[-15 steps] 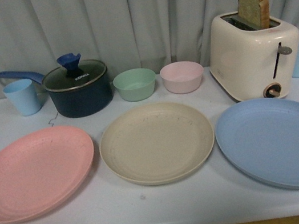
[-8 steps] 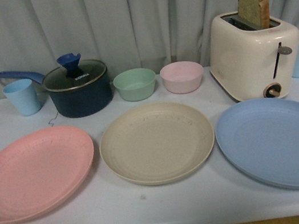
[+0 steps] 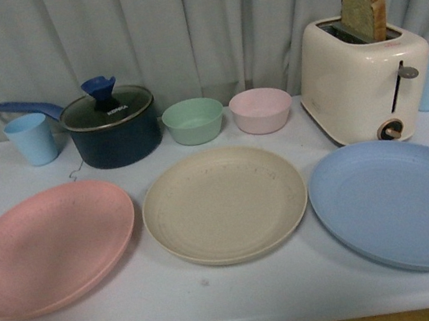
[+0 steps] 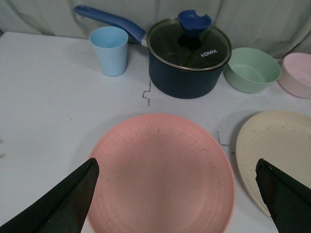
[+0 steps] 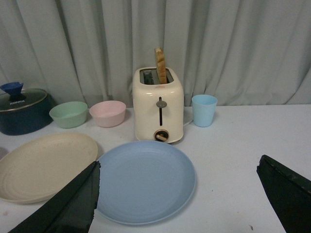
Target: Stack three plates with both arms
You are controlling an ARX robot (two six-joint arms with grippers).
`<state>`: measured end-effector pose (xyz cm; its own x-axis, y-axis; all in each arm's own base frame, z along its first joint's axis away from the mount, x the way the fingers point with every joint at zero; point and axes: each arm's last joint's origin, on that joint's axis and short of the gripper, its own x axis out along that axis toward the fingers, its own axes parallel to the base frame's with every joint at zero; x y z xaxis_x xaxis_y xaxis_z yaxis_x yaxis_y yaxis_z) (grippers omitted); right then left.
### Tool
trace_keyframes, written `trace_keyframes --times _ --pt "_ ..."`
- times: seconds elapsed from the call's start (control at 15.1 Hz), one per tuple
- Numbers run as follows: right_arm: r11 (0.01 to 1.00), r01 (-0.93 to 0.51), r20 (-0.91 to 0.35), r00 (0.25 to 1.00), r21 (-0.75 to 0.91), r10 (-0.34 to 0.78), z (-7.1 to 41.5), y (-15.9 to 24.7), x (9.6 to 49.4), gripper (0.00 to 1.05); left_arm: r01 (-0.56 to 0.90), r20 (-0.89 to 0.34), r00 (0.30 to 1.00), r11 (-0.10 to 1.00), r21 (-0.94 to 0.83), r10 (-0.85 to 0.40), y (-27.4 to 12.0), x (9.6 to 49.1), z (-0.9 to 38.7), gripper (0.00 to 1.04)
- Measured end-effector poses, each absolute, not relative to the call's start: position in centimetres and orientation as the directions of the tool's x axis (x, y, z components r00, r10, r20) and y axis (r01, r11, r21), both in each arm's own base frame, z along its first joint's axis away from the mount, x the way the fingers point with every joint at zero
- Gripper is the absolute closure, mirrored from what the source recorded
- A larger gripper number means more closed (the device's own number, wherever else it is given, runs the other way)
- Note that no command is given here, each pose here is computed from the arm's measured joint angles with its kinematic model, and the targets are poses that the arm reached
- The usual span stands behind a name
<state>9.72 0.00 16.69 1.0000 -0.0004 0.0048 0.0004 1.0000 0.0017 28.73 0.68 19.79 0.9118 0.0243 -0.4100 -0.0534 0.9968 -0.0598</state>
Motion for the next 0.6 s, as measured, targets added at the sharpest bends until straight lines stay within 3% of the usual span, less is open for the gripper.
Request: trace_keyframes --times 0.13,0.33,0.6 --pt "1.000 0.000 0.005 1.000 0.002 0.000 16.7 0.0 9.7 0.06 -0.058 -0.536 0.844 0.996 -0.067 0.013 1.4 34.4 16.5 0.07" --pt "1.000 0.000 0.005 1.000 0.002 0.000 16.7 0.0 9.7 0.06 -0.122 -0.644 0.763 0.990 -0.071 0.048 3.8 38.7 11.6 0.07" --pt "1.000 0.000 0.005 1.000 0.002 0.000 16.7 0.0 9.7 0.06 -0.222 -0.668 0.735 0.972 -0.081 0.112 8.0 38.5 8.7 0.07"
